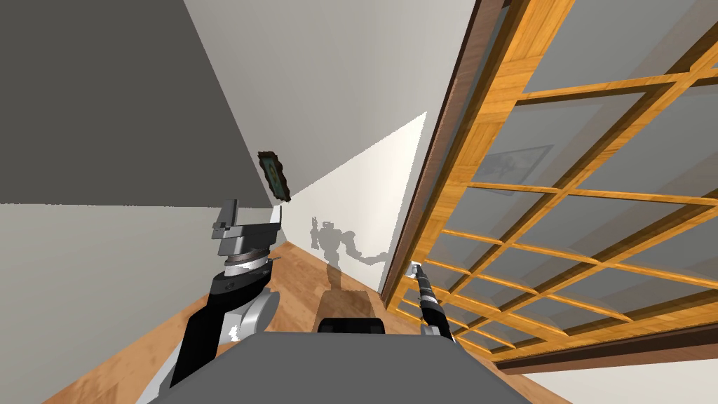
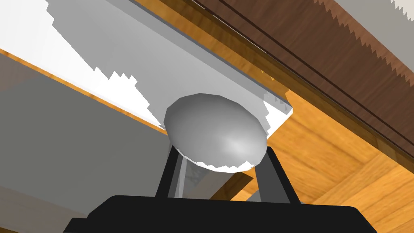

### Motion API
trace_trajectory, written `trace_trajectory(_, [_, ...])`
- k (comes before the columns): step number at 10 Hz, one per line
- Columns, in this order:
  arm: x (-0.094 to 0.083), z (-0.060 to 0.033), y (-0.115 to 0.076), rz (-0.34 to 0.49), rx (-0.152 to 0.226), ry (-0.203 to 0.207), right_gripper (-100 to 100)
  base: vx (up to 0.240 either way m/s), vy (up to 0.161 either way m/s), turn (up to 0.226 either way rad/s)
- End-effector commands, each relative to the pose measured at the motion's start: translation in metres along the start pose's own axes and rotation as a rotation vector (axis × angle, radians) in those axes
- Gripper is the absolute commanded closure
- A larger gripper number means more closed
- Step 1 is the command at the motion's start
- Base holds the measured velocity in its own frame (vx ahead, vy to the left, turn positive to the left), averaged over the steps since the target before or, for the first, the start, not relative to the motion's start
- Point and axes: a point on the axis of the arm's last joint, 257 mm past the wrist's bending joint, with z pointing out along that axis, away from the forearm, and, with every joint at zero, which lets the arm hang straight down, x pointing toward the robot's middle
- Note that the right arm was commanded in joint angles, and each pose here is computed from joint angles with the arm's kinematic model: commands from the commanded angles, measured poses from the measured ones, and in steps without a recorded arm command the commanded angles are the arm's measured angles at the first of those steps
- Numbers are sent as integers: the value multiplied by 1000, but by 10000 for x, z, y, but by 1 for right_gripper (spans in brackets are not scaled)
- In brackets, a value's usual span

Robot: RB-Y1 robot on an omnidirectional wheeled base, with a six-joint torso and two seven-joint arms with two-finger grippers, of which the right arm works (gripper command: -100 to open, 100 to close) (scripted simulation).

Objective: Pull the door open

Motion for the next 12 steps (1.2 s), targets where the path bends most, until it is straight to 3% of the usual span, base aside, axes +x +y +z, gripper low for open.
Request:
trace_trajectory(1, [146, -26, 20, 64, 3, 21, 100, -21, 4, 8])
trace_trajectory(4, [151, -20, 23, 110, 2, 22, 100, -19, -6, 4])
trace_trajectory(12, [170, 9, 34, 327, 1, 29, 100, -24, -4, 12])
